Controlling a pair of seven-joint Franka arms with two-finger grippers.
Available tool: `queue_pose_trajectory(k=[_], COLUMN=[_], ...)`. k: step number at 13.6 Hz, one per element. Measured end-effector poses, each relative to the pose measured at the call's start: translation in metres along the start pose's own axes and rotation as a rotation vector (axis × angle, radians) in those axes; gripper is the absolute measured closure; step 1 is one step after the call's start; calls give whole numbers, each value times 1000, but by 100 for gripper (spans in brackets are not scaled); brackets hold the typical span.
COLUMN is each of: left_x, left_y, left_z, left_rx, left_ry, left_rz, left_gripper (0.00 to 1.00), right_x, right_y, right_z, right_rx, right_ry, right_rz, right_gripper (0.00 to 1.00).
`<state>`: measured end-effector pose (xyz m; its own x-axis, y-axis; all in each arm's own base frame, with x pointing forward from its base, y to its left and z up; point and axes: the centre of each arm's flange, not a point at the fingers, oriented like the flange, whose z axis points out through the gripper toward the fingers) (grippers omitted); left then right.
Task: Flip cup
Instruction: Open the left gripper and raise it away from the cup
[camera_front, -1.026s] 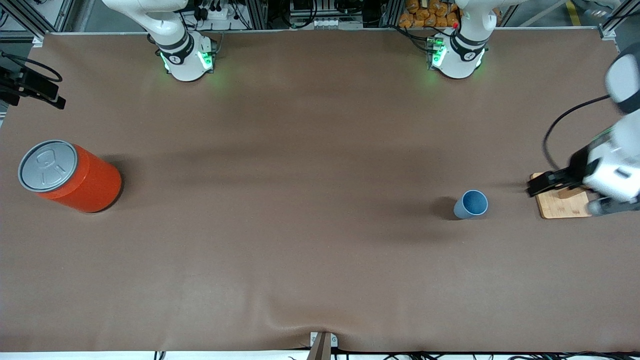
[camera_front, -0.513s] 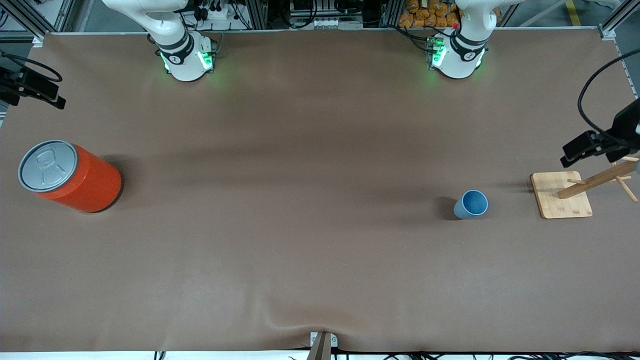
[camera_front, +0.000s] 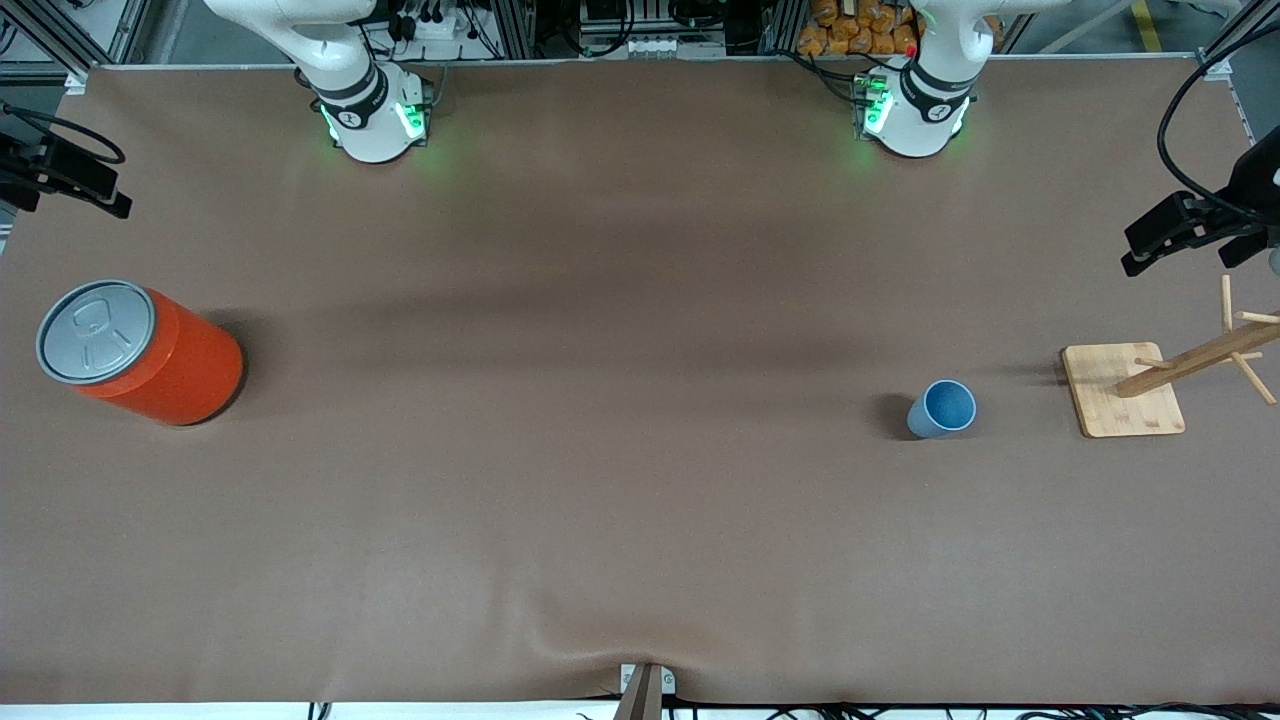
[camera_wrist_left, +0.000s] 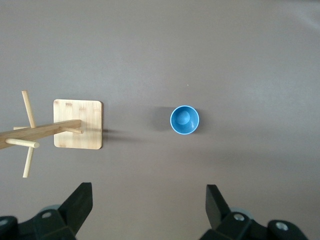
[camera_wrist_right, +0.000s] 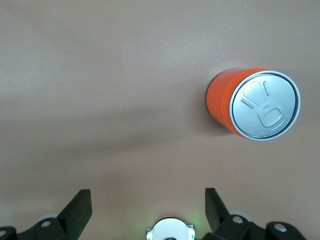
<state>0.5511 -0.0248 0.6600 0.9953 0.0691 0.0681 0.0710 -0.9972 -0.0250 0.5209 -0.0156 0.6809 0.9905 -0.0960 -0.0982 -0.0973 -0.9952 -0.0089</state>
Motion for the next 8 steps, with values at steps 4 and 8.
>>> queue_pose_trajectory(k=[4,8], left_x=[-11,-15], left_y=[4,17], left_z=[0,1], left_rx=[4,4], left_ry=[-21,-32], left_rz=[11,36], left_gripper=[0,0], right_x=[0,0], right_y=[0,0], right_z=[0,0], right_rx=[0,0], right_ry=[0,0], right_rz=[0,-1], right_gripper=[0,0])
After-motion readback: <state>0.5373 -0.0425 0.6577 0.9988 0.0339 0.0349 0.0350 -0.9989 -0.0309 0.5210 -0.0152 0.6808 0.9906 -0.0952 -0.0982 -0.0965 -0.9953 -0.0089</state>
